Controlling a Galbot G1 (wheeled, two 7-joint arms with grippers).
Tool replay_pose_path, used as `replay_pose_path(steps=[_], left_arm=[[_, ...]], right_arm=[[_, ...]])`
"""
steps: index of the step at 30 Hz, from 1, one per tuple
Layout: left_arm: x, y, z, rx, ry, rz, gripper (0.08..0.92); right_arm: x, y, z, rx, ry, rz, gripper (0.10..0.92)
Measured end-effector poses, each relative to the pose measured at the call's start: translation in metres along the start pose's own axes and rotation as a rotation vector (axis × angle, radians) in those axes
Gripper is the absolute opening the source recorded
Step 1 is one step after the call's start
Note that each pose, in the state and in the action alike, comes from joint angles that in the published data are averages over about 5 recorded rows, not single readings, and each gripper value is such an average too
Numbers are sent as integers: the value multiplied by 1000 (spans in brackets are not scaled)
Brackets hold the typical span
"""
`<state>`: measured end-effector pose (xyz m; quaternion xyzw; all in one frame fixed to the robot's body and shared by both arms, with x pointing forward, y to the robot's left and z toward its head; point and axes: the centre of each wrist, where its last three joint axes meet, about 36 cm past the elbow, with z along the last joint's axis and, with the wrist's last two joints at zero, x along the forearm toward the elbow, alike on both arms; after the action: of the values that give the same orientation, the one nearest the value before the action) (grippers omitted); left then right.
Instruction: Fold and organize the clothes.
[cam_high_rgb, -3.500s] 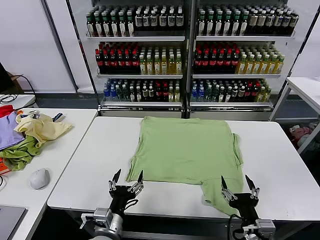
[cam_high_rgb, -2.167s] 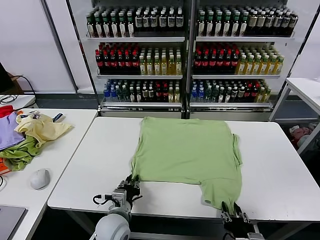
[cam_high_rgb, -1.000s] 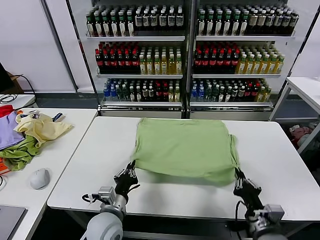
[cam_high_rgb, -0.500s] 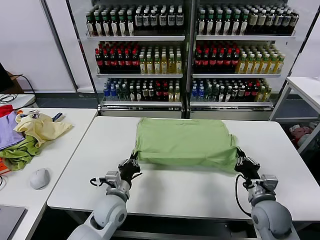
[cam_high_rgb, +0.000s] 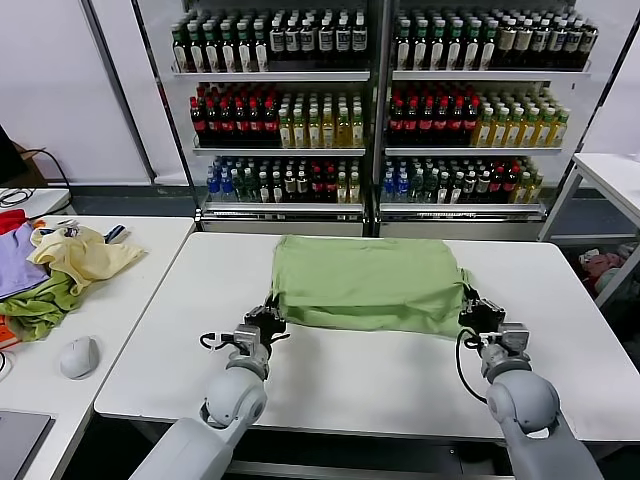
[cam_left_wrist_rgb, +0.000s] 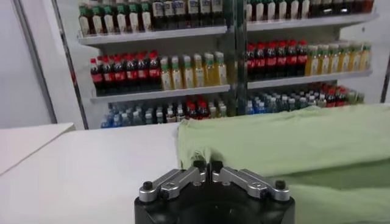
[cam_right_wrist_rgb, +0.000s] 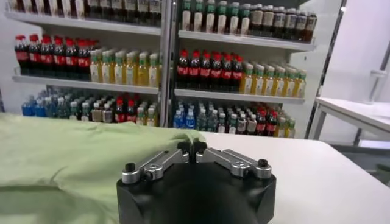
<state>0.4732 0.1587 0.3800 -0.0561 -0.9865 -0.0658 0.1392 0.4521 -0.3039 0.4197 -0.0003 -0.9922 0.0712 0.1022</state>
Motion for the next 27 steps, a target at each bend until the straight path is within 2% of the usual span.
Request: replay_pose_path(steps=[10, 20, 23, 27], left_arm=[[9, 5, 3, -32, -8, -24, 495], [17, 1, 12, -5, 39, -27, 767], [15, 0, 11, 12, 52, -24, 813], [12, -2, 10, 31, 63, -15, 800]], right_arm=[[25, -9, 4, 7, 4, 30, 504], [36, -19, 9, -61, 121, 78, 790], [35, -19, 10, -79, 157, 79, 818], [31, -18, 12, -94, 198, 78, 809]])
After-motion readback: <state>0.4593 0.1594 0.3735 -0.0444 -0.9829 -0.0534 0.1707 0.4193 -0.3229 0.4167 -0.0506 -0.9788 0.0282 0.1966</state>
